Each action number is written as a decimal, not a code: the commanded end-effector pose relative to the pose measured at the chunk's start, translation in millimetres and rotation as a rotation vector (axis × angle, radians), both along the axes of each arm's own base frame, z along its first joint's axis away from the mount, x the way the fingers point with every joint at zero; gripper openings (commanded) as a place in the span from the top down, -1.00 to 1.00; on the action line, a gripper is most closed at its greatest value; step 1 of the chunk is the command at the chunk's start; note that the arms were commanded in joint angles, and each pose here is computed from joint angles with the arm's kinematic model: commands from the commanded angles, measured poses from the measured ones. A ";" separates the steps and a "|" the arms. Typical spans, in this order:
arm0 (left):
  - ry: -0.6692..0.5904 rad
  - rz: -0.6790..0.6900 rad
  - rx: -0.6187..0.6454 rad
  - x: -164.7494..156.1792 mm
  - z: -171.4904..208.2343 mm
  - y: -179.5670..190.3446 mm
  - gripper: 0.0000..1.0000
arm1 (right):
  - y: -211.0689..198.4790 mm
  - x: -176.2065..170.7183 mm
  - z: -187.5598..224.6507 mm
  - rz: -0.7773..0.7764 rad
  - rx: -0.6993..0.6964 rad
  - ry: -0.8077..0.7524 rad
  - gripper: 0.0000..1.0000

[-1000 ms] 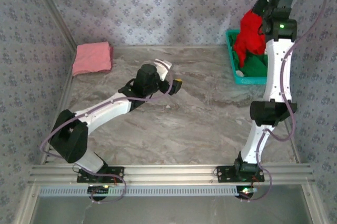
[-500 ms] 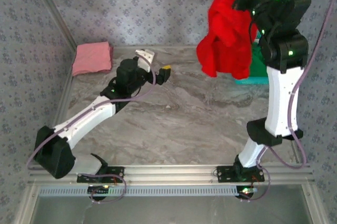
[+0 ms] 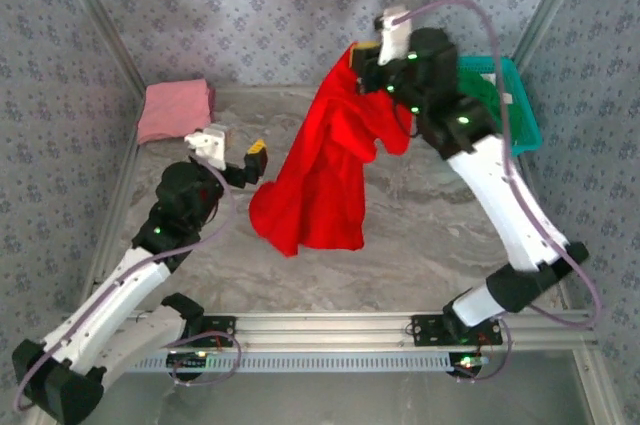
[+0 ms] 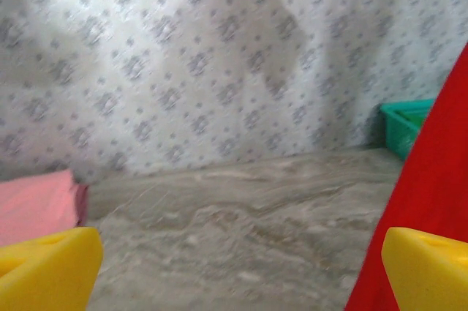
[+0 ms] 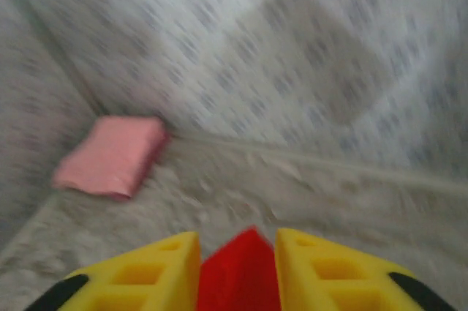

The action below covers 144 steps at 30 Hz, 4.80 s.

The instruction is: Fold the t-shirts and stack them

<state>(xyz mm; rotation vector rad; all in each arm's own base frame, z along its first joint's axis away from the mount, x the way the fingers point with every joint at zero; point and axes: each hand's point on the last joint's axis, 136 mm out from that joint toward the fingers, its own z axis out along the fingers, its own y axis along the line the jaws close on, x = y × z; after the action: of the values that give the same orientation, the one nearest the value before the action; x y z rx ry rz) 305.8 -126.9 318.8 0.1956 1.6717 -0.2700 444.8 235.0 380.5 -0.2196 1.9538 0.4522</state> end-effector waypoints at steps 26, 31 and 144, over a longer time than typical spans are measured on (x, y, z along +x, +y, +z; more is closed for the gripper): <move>0.718 -0.520 0.447 -118.4 -254.7 -173.1 -0.97 | -102.5 -24.4 -253.9 -0.264 0.039 0.606 -0.38; 0.727 -0.437 0.515 -110.6 -281.9 -165.7 -0.73 | -103.6 -32.5 -264.6 -0.253 0.088 0.619 -0.38; 0.185 0.164 0.026 -50.6 -58.3 58.0 1.00 | -92.4 -83.5 -210.1 -0.135 0.260 0.605 1.00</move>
<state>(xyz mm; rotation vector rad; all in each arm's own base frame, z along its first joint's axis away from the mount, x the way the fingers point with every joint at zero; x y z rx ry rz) 258.3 -80.5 200.5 0.0306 2.0050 -0.1992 369.7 158.5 116.6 0.3327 2.5580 0.8018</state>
